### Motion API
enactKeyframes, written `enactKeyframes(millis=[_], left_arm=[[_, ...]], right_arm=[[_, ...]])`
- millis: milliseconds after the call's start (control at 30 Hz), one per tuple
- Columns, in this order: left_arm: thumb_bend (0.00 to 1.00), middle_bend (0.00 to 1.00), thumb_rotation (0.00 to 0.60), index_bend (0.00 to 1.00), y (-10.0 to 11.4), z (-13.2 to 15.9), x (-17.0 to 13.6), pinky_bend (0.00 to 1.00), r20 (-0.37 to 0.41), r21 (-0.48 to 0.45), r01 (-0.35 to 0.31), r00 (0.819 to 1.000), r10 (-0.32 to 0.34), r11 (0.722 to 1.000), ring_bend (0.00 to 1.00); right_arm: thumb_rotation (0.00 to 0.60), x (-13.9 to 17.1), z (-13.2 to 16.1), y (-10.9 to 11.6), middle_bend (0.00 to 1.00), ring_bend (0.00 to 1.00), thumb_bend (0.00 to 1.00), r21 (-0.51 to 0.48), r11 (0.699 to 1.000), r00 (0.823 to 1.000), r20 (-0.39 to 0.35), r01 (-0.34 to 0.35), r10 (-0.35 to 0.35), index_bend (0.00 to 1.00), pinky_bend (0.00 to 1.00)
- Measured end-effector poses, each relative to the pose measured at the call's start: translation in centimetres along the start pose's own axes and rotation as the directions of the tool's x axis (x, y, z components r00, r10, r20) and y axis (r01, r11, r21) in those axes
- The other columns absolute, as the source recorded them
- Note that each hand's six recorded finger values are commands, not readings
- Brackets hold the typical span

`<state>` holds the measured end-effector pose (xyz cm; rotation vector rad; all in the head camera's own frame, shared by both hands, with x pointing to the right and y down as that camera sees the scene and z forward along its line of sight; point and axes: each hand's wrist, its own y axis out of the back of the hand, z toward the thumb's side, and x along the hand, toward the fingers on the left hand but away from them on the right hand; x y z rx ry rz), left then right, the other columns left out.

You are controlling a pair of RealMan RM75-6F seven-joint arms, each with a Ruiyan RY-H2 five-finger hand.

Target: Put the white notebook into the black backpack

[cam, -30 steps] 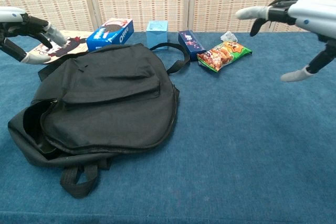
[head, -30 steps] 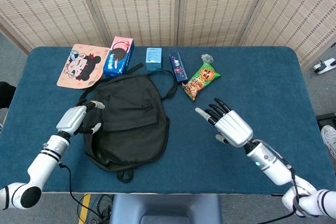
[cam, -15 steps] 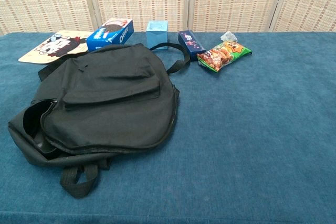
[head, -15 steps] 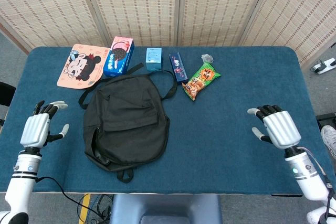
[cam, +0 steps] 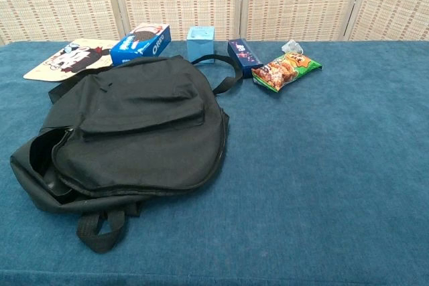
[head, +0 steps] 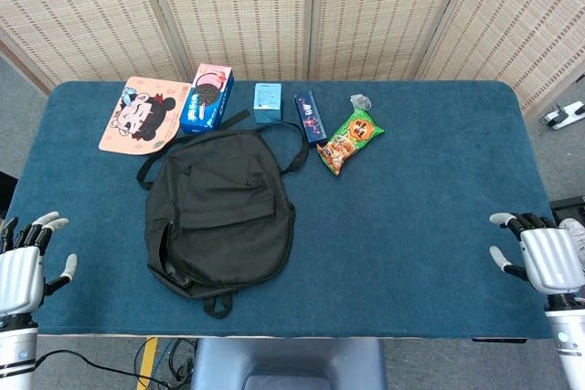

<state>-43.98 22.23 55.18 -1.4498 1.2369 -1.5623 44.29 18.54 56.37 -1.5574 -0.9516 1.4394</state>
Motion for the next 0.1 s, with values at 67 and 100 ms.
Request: enactKeyframes(millis=[67, 100], left_arm=[[0.38, 0.18, 0.6, 0.31, -0.02, -0.18, -0.47, 0.04, 0.011, 0.016, -0.016, 1.0, 0.016, 1.0, 0.2], [0.38, 0.18, 0.6, 0.31, -0.09, -0.32, -0.67, 0.04, 0.012, 0.021, -0.019, 1.0, 0.018, 1.0, 0.2]], right_arm=[[0.6, 0.13, -0.14, 0.04, 0.43, 0.35, 0.25, -0.002, 1.0, 1.0, 0.0, 0.002, -0.002, 0.35, 0.39], [0.6, 0.16, -0.17, 0.06, 0.43, 0.35, 0.25, -0.003, 1.0, 1.0, -0.002, 0.005, -0.005, 0.35, 0.39]])
